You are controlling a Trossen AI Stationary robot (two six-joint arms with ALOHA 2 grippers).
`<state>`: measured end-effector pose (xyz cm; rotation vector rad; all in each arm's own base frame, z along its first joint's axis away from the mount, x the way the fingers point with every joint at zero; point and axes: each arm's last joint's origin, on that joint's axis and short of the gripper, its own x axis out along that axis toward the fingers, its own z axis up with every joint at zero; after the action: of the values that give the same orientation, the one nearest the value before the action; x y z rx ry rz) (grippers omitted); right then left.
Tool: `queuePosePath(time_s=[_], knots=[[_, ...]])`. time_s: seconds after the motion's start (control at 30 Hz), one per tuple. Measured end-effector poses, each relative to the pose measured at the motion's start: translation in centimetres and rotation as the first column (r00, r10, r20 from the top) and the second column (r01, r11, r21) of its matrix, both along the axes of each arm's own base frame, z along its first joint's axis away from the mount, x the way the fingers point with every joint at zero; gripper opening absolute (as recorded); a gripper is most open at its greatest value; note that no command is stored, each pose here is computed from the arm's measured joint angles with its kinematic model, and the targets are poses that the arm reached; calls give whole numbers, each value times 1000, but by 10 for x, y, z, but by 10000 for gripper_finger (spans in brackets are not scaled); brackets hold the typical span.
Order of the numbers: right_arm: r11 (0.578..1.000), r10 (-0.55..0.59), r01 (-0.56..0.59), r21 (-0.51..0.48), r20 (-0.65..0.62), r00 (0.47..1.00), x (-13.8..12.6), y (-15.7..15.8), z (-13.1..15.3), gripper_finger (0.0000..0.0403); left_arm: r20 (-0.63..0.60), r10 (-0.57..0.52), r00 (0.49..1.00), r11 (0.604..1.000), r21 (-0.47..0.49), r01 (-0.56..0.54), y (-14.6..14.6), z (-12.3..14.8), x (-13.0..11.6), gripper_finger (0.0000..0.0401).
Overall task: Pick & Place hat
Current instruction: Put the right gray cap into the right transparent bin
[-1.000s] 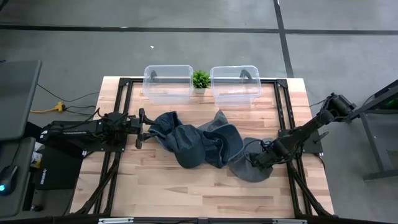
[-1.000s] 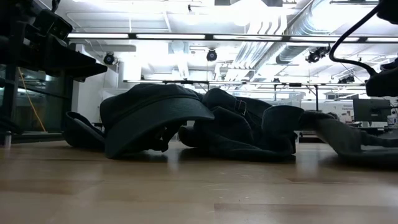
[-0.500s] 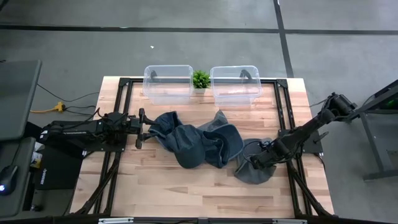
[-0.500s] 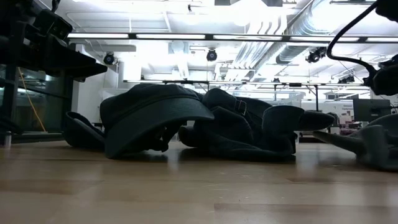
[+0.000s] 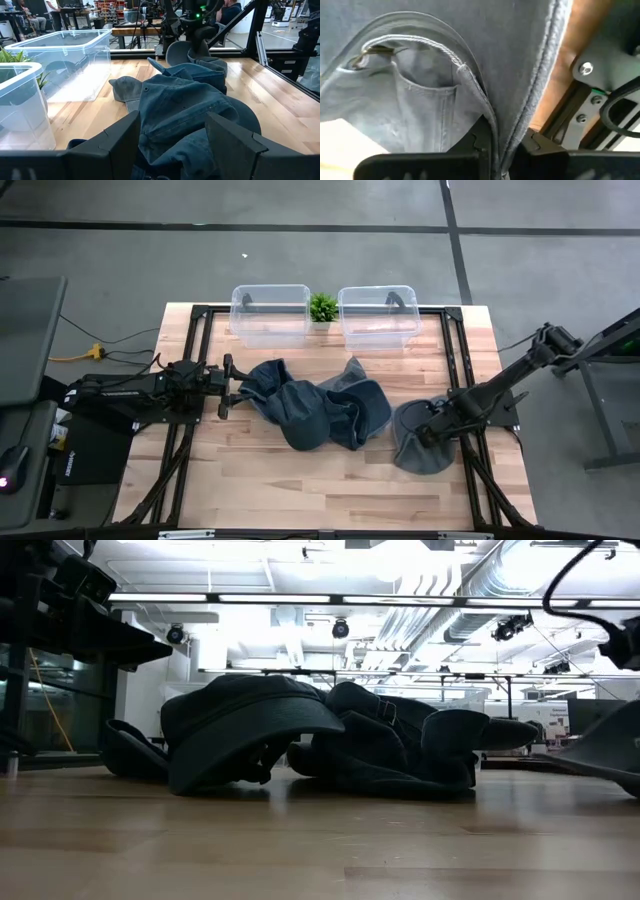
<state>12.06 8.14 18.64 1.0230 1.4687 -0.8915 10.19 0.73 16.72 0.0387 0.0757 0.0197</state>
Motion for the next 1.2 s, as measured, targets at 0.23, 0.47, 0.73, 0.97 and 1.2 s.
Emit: queuePosePath(time_s=[0.23,0.47,0.73,0.97,1.2], knots=[[997,52,-46,-69,85,995,5,-5,31,21,0,0,1000,1000,0,0,0,0,0,221],[974,135,-92,-205,207,969,17,-16,79,20,0,0,1000,1000,0,0,0,0,0,221],[939,194,-130,-317,179,965,11,-35,126,20,0,0,1000,1000,0,0,0,0,0,221],[880,304,-206,-428,175,936,18,-57,151,20,0,0,1000,1000,0,0,0,0,0,221],[796,424,-347,-496,49,904,40,-88,165,20,0,0,1000,1000,0,0,0,0,0,221]])
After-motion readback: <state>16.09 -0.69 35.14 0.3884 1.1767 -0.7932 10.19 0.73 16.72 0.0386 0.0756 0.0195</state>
